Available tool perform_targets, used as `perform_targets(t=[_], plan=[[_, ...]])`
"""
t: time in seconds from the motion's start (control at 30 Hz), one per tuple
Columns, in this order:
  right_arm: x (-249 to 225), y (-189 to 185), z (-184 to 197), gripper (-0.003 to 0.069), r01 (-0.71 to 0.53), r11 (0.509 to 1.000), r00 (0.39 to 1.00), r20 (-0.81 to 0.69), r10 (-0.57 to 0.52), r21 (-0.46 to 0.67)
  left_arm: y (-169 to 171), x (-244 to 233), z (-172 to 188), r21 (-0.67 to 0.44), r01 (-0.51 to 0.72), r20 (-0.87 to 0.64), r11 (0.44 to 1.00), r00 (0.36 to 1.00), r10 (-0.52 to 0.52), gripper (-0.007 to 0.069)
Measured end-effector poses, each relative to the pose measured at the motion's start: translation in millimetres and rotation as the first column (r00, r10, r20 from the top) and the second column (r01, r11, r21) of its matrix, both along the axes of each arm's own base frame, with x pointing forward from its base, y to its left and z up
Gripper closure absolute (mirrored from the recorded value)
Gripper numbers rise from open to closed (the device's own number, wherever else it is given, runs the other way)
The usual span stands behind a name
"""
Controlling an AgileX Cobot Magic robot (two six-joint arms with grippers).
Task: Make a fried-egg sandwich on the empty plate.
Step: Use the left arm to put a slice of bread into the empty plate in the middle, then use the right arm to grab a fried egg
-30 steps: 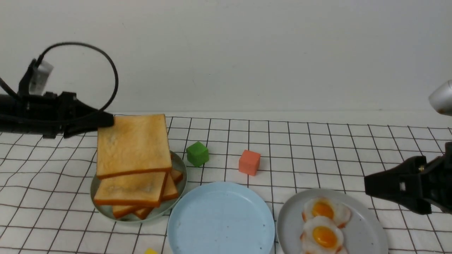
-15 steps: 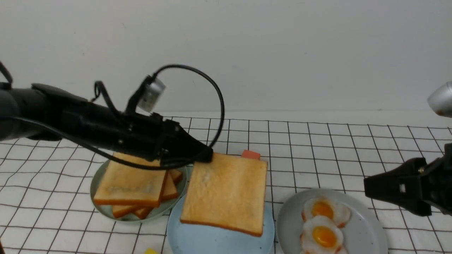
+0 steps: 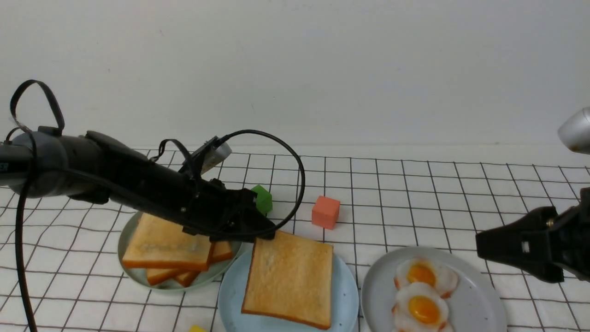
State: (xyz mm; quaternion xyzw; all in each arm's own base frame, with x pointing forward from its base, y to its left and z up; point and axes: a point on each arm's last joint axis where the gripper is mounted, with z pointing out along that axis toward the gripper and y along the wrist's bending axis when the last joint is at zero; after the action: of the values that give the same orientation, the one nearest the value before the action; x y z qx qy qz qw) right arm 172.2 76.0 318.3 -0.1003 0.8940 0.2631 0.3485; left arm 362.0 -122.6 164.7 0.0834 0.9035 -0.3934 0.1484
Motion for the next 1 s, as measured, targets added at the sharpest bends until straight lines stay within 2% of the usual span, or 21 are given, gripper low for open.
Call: perform_targets(t=[0.1, 0.17, 0.23, 0.27, 0.3, 0.37, 0.4, 0.47, 0.57, 0.6, 0.67, 0.7, 0.73, 0.77, 0.8, 0.83, 0.87, 0.9, 0.93, 1.0], plan=[[-0.6, 0.2, -0.4, 0.0342, -0.005, 1.0, 1.0, -0.006, 0.005, -0.001, 0.1, -1.6, 1.6, 0.017, 0.032, -0.034, 0.999, 0.999, -0.031, 0.0253], [-0.9, 0.3, -0.6, 0.0342, -0.007, 1.0, 1.0, -0.01, 0.007, -0.001, 0.4, -1.0, 3.9, 0.033, 0.055, -0.046, 0.998, 0.997, -0.054, 0.0199], [-1.0, 0.3, -0.6, 0.0342, -0.008, 1.0, 1.0, -0.011, 0.008, -0.002, 2.6, 4.5, 14.3, 0.098, 0.107, -0.058, 0.989, 0.993, -0.102, 0.0091], [-1.0, 0.2, -0.7, 0.0342, -0.008, 1.0, 1.0, -0.01, 0.008, -0.003, 2.6, 6.5, 17.2, 0.104, 0.11, -0.052, 0.989, 0.993, -0.105, 0.0083], [-0.3, -0.5, -1.9, 0.0342, -0.01, 1.0, 1.0, -0.01, 0.01, -0.021, 5.3, 11.7, 29.0, 0.162, 0.136, -0.062, 0.977, 0.99, -0.127, 0.0029], [2.7, -1.4, -5.8, 0.034, -0.004, 0.999, 1.0, -0.027, 0.003, -0.044, 8.8, 18.6, 52.2, 0.231, 0.157, -0.045, 0.96, 0.988, -0.151, -0.0001], [3.1, -1.5, -6.5, 0.034, -0.003, 0.999, 0.999, -0.032, 0.002, -0.047, 9.5, 17.5, 52.7, 0.237, 0.161, -0.053, 0.958, 0.987, -0.153, -0.0003], [11.6, -2.4, -17.6, 0.0332, 0.027, 0.997, 0.994, -0.102, -0.035, -0.077, 14.7, 21.7, 92.5, 0.313, 0.155, -0.013, 0.937, 0.987, -0.159, -0.0008], [22.2, -3.1, -31.8, 0.0319, 0.069, 0.992, 0.978, -0.188, -0.088, -0.105, 18.0, 17.2, 131.3, 0.335, 0.105, 0.055, 0.936, 0.99, -0.131, 0.001], [31.0, -2.7, -43.2, 0.0309, 0.106, 0.988, 0.959, -0.251, -0.132, -0.116, 17.7, 7.6, 155.0, 0.323, 0.077, 0.104, 0.943, 0.988, -0.117, 0.0041], [45.6, -1.8, -62.2, 0.0302, 0.151, 0.979, 0.926, -0.326, -0.189, -0.138, 9.5, -16.2, 182.3, 0.31, 0.096, 0.166, 0.946, 0.974, -0.153, 0.0115], [45.6, -1.8, -62.2, 0.0302, 0.151, 0.979, 0.926, -0.326, -0.189, -0.138, 8.3, -18.8, 184.4, 0.308, 0.099, 0.17, 0.946, 0.973, -0.158, 0.0115], [54.8, -2.6, -74.3, 0.03, 0.181, 0.973, 0.904, -0.366, -0.222, -0.145, -2.0, -39.4, 195.9, 0.302, 0.144, 0.203, 0.942, 0.956, -0.212, 0.0174], [57.0, -2.5, -77.9, 0.0299, 0.182, 0.972, 0.898, -0.377, -0.226, -0.149, -5.3, -46.0, 198.4, 0.303, 0.164, 0.212, 0.939, 0.949, -0.234, 0.0203], [68.2, -5.1, -93.6, 0.0298, 0.209, 0.965, 0.873, -0.415, -0.258, -0.161, -20.1, -76.7, 204.6, 0.302, 0.247, 0.232, 0.921, 0.918, -0.322, 0.0292], [69.3, -5.4, -95.3, 0.0298, 0.213, 0.964, 0.869, -0.419, -0.262, -0.161, -20.1, -77.2, 202.3, 0.302, 0.253, 0.225, 0.919, 0.918, -0.326, 0.0304], [77.2, -7.7, -107.6, 0.0298, 0.234, 0.959, 0.847, -0.45, -0.281, -0.159, -31.7, -103.6, 204.9, 0.303, 0.32, 0.247, 0.898, 0.883, -0.399, 0.0404], [81.4, -8.9, -114.2, 0.0298, 0.241, 0.959, 0.838, -0.466, -0.285, -0.152, -37.3, -118.4, 203.1, 0.306, 0.355, 0.258, 0.884, 0.863, -0.435, 0.0467], [82.9, -9.4, -116.6, 0.0298, 0.242, 0.959, 0.835, -0.472, -0.284, -0.149, -39.0, -124.2, 199.4, 0.307, 0.369, 0.254, 0.877, 0.857, -0.449, 0.0491], [90.2, -10.8, -128.8, 0.0298, 0.24, 0.963, 0.824, -0.499, -0.268, -0.121, -45.9, -150.2, 192.4, 0.318, 0.413, 0.282, 0.853, 0.818, -0.501, 0.0613]])
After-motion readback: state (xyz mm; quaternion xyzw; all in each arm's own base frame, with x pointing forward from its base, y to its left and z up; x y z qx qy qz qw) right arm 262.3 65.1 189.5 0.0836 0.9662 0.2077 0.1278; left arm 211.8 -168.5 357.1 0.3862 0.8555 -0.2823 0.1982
